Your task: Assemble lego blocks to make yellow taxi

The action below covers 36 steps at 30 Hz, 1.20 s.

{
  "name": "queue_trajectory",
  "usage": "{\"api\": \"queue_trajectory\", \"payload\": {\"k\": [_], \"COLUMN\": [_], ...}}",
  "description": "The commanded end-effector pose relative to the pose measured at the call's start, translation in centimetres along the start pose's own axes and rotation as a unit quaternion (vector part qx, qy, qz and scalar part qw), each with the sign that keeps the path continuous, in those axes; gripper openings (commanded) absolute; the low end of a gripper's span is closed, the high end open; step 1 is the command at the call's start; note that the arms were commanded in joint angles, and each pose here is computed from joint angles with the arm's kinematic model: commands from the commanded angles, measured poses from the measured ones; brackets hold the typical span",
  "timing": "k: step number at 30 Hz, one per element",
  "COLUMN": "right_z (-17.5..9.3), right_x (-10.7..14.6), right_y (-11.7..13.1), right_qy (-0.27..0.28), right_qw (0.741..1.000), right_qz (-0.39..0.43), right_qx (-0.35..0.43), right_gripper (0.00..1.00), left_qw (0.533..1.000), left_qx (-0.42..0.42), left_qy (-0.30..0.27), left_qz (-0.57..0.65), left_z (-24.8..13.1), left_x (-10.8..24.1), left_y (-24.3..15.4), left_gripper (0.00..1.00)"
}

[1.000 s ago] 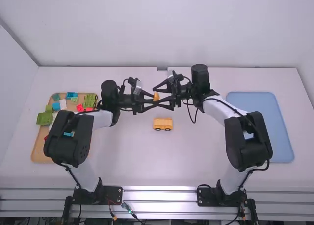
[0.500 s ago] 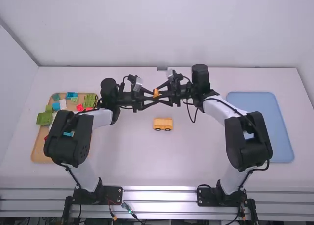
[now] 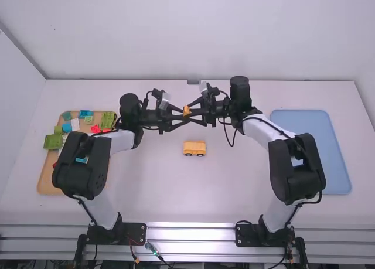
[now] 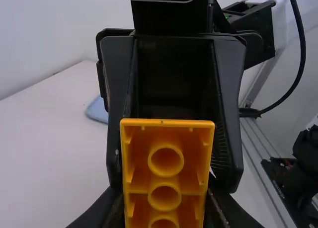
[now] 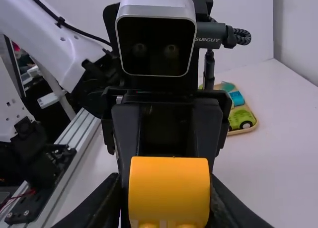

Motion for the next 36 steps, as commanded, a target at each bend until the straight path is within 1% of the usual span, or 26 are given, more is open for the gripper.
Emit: {"api": "queue_trajectory", "payload": {"k": [1,2,3,8,10,12,17,19,20,23,24,25,26,27,28,29,30,32,33,35,36], "right_z": [0.0,0.0,0.0,0.0,0.0,0.0,0.0,0.0,0.0,0.0,0.0,0.0,0.0,0.0,-0.1,-0.1,-0.3,-0.8,-1.4,-2.7,-2.8], "right_x": [-1.6,-1.7,-1.7,-1.7,-1.8,-1.7,-1.6,-1.6,-1.6,-1.6,-1.6,-1.6,-1.6,-1.6,-1.4,-1.4,-1.0,-0.5,0.1,1.1,1.2], "right_y": [0.5,0.6,0.5,0.4,0.4,0.4,0.4,0.4,0.4,0.4,0.4,0.4,0.3,-0.2,-1.0,-1.2,-2.7,-4.4,-5.5,-7.0,-7.1], "right_qy": [-0.007,-0.007,-0.007,-0.007,-0.007,-0.006,-0.006,-0.006,-0.006,-0.006,-0.006,-0.006,-0.005,-0.003,0.000,0.000,0.006,0.016,0.026,0.046,0.047], "right_qw": [0.999,0.999,0.999,0.999,0.999,0.999,0.999,0.999,0.999,0.999,0.999,0.999,0.999,0.999,0.999,0.998,0.993,0.983,0.973,0.953,0.952], "right_qz": [-0.040,-0.041,-0.043,-0.043,-0.043,-0.041,-0.038,-0.038,-0.038,-0.038,-0.038,-0.038,-0.038,-0.035,-0.025,-0.021,0.004,0.020,0.033,0.050,0.052], "right_qx": [-0.011,-0.011,-0.011,-0.008,-0.007,-0.007,-0.007,-0.005,-0.006,-0.006,-0.005,-0.005,-0.003,0.018,0.047,0.054,0.114,0.179,0.226,0.295,0.298], "right_gripper": [0.41,0.41,0.45,0.55,0.53,0.48,0.39,0.30,0.23,0.17,0.15,0.15,0.15,0.16,0.16,0.15,0.15,0.15,0.15,0.15,0.15], "left_qw": [1.000,1.000,1.000,1.000,1.000,1.000,1.000,1.000,1.000,1.000,1.000,1.000,1.000,1.000,1.000,1.000,1.000,1.000,1.000,1.000,1.000], "left_qx": [0.005,0.005,0.005,0.004,0.002,0.003,0.003,0.002,0.002,0.002,0.002,0.001,0.001,0.001,0.001,0.001,0.000,0.001,0.000,-0.004,-0.005], "left_qy": [0.000,0.000,0.001,0.002,0.002,0.002,0.001,0.001,0.001,0.001,0.001,0.001,0.001,0.001,0.001,0.001,0.001,0.001,0.001,0.002,0.002], "left_qz": [0.002,0.004,0.007,0.001,0.001,0.006,0.012,0.012,0.013,0.013,0.013,0.012,0.012,0.012,0.013,0.013,0.012,0.012,0.009,0.004,0.003], "left_z": [-0.1,-0.1,-0.1,-0.1,-0.1,-0.1,-0.1,-0.1,-0.1,-0.1,-0.1,-0.1,-0.1,-0.1,-0.1,-0.1,-0.2,-0.1,-0.1,-0.5,-0.5], "left_x": [-0.5,-0.5,-0.4,-0.3,-0.3,-0.3,-0.3,-0.3,-0.4,-0.3,-0.4,-0.4,-0.4,-0.4,-0.4,-0.4,-0.4,-0.3,-0.3,-0.2,-0.2], "left_y": [0.1,0.1,0.1,0.1,0.2,0.2,0.1,0.1,0.1,0.1,0.2,0.2,0.2,0.2,0.2,0.2,0.2,0.2,0.2,0.4,0.5], "left_gripper": [0.03,0.03,0.03,0.02,0.02,0.03,0.02,0.02,0.02,0.03,0.08,0.16,0.42,0.98,0.99,0.99,0.99,0.99,0.99,0.99,1.00]}}
Point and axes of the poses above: each hand's point on the last joint's axis, 136 mm out from that joint toward the fingers, its own z axis out along the fingers, its own y axis along the line the jaws close on, x = y × z, the point moved 4 cm from there along -z, back along the fingers, and after that the axes turned 2 degrees about z, right-handed, at the moved point
